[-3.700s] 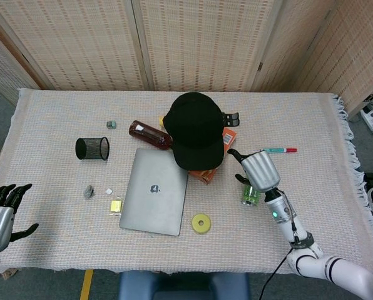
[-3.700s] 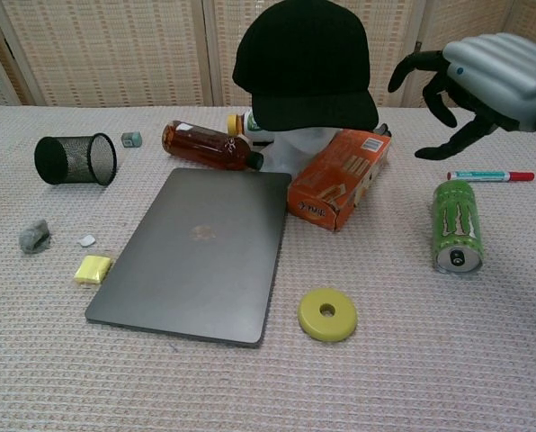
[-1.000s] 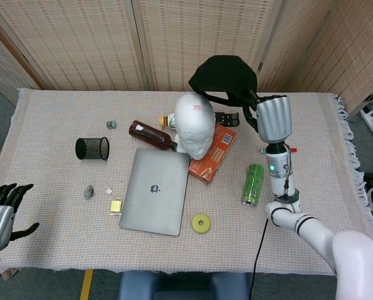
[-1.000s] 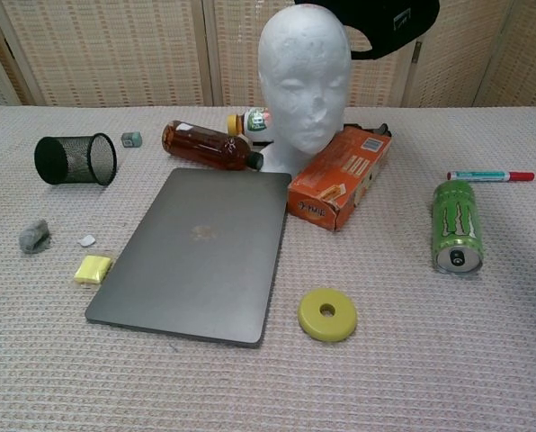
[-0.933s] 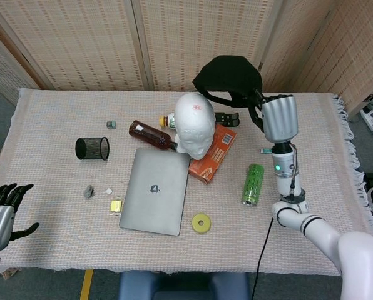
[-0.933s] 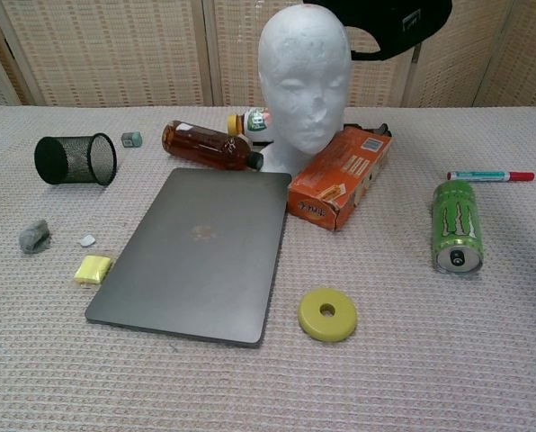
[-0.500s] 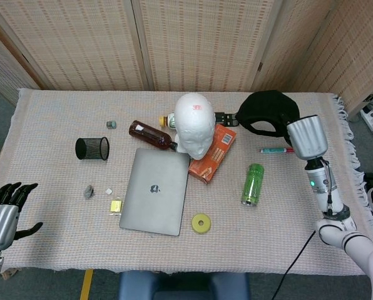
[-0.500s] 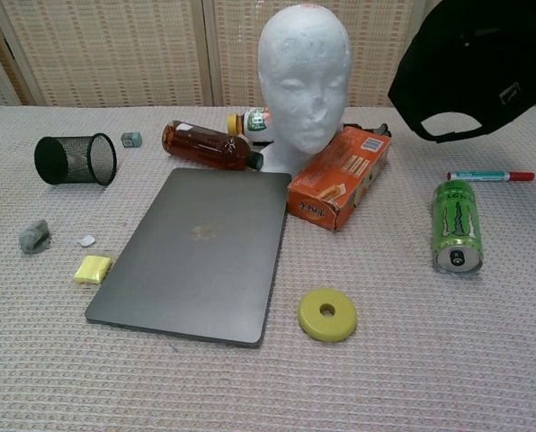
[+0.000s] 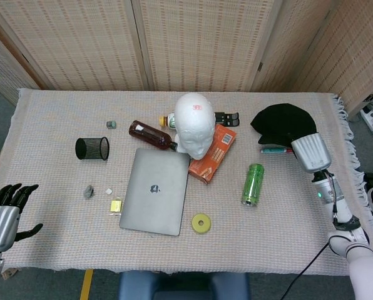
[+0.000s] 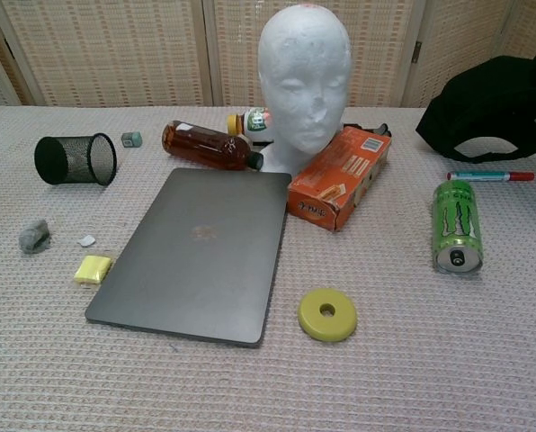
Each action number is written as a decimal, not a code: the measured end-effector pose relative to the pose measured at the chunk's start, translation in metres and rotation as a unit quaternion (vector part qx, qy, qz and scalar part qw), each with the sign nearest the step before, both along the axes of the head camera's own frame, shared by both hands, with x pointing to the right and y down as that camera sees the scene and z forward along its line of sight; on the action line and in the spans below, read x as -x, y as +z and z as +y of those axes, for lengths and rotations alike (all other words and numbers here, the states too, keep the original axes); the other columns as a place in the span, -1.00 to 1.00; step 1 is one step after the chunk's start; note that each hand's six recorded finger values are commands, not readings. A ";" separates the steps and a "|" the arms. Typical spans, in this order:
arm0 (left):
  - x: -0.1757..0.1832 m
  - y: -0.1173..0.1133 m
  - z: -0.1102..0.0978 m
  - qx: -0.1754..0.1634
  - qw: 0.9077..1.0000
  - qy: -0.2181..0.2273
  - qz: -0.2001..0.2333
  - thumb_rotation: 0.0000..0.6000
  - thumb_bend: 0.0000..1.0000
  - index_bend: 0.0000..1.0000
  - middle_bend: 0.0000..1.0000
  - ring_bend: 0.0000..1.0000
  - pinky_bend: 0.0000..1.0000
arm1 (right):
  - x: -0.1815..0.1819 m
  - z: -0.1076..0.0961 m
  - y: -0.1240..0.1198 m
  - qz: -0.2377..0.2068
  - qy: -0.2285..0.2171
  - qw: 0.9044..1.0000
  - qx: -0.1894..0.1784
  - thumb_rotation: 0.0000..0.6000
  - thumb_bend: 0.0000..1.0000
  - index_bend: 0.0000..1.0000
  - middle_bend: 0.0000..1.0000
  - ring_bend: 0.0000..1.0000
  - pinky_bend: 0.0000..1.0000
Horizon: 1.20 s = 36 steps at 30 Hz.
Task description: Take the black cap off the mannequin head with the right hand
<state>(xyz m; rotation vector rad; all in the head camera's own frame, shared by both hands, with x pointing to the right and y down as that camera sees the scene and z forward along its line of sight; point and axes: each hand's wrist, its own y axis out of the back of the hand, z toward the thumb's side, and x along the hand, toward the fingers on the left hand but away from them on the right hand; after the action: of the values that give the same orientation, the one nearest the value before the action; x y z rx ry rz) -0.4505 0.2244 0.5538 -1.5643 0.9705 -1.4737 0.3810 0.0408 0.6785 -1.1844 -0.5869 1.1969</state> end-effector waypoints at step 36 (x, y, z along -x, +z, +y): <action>0.012 0.004 0.005 0.009 1.000 -0.009 -0.001 1.00 -0.72 -0.60 -0.50 -0.71 -0.72 | -0.013 0.094 -0.059 -0.157 0.126 0.972 0.119 0.17 -0.94 -0.77 -0.44 -0.48 -0.22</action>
<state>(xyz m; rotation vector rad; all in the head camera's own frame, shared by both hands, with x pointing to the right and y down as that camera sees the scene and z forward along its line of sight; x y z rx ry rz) -0.4627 0.2294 0.5580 -1.5710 0.9736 -1.4998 0.3943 0.1353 0.6200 -1.5535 -0.8702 1.3309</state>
